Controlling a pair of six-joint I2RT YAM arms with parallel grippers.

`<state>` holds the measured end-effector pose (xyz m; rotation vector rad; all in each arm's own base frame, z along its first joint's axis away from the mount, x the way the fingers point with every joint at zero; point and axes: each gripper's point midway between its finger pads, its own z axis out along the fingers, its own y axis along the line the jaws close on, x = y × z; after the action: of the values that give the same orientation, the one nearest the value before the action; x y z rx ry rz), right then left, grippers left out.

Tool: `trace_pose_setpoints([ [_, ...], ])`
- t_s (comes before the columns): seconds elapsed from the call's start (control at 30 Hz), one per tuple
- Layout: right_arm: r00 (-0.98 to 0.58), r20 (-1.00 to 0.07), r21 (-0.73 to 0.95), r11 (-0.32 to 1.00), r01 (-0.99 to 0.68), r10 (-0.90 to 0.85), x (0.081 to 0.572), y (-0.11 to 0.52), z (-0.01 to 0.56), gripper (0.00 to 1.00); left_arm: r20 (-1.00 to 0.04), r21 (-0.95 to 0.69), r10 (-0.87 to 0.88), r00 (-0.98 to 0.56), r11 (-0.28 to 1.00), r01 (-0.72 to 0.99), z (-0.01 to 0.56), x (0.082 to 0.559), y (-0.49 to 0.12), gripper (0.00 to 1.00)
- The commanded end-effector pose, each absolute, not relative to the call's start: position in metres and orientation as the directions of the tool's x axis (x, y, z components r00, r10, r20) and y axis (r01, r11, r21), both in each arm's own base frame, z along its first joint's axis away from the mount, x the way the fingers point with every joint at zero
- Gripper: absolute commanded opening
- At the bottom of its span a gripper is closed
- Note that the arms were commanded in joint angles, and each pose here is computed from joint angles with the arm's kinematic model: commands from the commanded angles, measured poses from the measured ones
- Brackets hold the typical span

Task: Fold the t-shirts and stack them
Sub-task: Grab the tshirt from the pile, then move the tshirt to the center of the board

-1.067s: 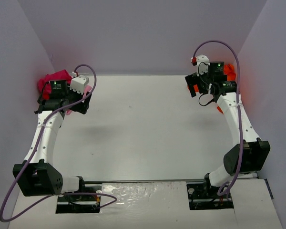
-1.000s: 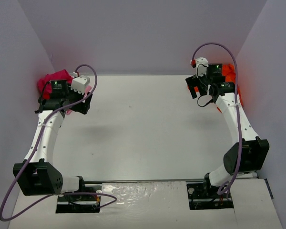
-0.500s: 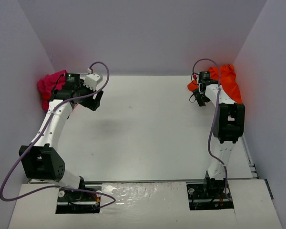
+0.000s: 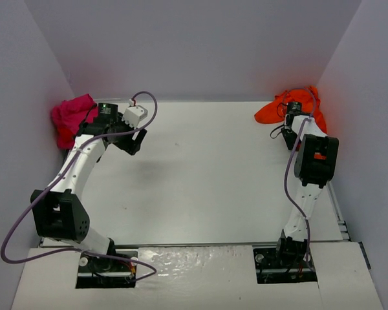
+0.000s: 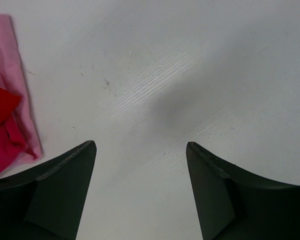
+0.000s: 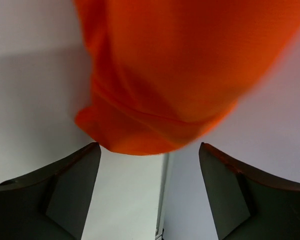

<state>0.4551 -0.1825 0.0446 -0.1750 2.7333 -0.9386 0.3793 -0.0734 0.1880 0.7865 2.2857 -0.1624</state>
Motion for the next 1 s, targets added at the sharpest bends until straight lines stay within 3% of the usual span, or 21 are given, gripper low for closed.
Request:
trace_pose_setpoints([
  [0.0,-0.966,-0.136,-0.510,0.852,-0.123,-0.220,0.450,-0.162,0.023,0.68,-0.703,0.164,0.512,-0.494,0.793,0.587,0.212,0.387,-0.077,0.70],
  [0.03,-0.964,-0.135,-0.466,0.873,-0.143,-0.229,0.450,-0.155,0.014,0.63,-0.702,0.169,0.514,-0.493,0.793,0.586,0.213,0.385,-0.076,0.70],
  [0.1,-0.963,-0.123,-0.431,0.887,-0.165,-0.239,0.447,-0.146,0.008,0.42,-0.699,0.176,0.519,-0.492,0.792,0.585,0.213,0.384,-0.075,0.70],
  [0.3,-0.937,-0.115,-0.382,0.885,-0.264,-0.330,0.436,-0.101,0.014,0.00,-0.696,0.196,0.529,-0.485,0.790,0.581,0.218,0.381,-0.074,0.70],
  [0.5,-0.797,-0.192,-0.309,0.806,-0.504,-0.572,0.413,0.015,0.058,0.00,-0.706,0.206,0.524,-0.477,0.796,0.569,0.225,0.381,-0.074,0.70],
  [0.63,-0.580,-0.313,-0.210,0.650,-0.730,-0.752,0.372,0.133,0.107,0.00,-0.718,0.226,0.515,-0.468,0.809,0.543,0.235,0.383,-0.070,0.70],
  [0.8,-0.364,-0.459,-0.137,0.470,-0.872,-0.810,0.308,0.224,0.177,0.00,-0.732,0.250,0.510,-0.451,0.818,0.518,0.243,0.378,-0.066,0.70],
  [0.87,-0.320,-0.481,-0.101,0.414,-0.905,-0.816,0.287,0.236,0.194,0.00,-0.734,0.255,0.510,-0.448,0.819,0.515,0.245,0.377,-0.065,0.70],
  [0.97,-0.223,-0.596,-0.082,0.334,-0.939,-0.772,0.266,0.243,0.250,0.00,-0.733,0.267,0.515,-0.444,0.818,0.509,0.248,0.376,-0.062,0.70],
])
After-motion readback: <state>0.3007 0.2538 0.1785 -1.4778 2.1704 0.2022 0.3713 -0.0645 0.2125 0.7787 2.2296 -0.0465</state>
